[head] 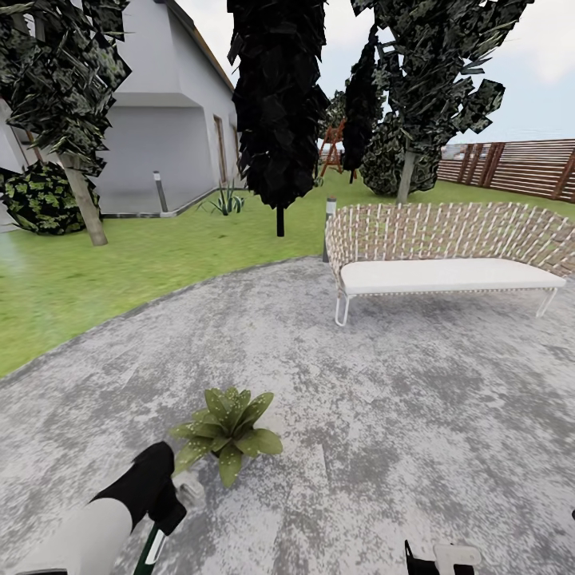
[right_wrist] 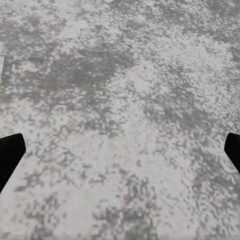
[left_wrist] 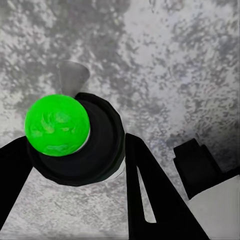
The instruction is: Pick up the pesticide atomizer in the garden and spray insectifuge to fully cover both potted plants in the garden.
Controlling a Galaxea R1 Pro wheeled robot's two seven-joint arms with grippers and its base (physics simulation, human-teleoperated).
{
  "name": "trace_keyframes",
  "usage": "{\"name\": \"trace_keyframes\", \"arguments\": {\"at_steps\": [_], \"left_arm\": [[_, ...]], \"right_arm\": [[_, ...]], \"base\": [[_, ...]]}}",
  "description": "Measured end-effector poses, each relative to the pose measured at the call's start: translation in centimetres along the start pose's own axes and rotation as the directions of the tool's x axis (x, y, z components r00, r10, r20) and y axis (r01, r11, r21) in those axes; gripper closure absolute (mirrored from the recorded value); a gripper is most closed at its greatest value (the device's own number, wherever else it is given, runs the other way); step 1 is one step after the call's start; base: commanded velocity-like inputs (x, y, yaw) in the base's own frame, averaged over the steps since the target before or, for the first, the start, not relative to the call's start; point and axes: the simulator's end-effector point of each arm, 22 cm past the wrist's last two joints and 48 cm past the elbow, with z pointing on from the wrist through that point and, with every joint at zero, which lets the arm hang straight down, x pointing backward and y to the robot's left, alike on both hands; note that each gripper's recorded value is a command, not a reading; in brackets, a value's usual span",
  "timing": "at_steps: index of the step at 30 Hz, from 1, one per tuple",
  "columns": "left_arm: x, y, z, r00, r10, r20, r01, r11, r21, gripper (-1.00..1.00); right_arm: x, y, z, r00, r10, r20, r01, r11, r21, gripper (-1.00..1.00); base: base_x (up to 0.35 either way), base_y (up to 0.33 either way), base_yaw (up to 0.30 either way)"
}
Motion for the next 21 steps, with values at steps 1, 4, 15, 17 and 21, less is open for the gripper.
{"name": "trace_keyframes", "arguments": {"at_steps": [1, 4, 15, 17, 21], "left_arm": [[0.1, 0.0, 0.1, 1.000, 0.000, -0.001, 0.000, 1.000, 0.002, 1.00], [0.8, 0.8, 0.1, 1.000, -0.007, -0.009, 0.007, 1.000, -0.008, 1.00], [-5.6, -0.7, -3.4, 0.995, -0.011, 0.103, 0.009, 1.000, 0.015, 1.00], [-7.0, -1.0, -4.2, 0.993, -0.001, 0.122, -0.001, 1.000, 0.015, 1.00], [-9.1, -1.8, -5.6, 0.988, 0.018, 0.152, -0.021, 1.000, 0.023, 1.00]], "right_arm": [[0.0, 0.0, 0.0, 1.000, 0.000, 0.000, 0.000, 1.000, 0.000, -1.00], [0.0, 0.0, 0.0, 1.000, 0.000, 0.000, 0.000, 1.000, 0.000, -1.00], [0.0, 0.0, 0.0, 1.000, 0.001, 0.001, -0.001, 1.000, 0.000, -1.00], [0.0, 0.0, 0.0, 1.000, 0.000, 0.000, 0.000, 1.000, 0.000, -1.00], [0.0, 0.0, 0.0, 1.000, 0.000, 0.000, 0.000, 1.000, 0.000, -1.00]], "base": [[0.000, 0.000, 0.000], [0.000, 0.000, 0.000], [0.000, 0.000, 0.000], [0.000, 0.000, 0.000], [0.000, 0.000, 0.000]]}}
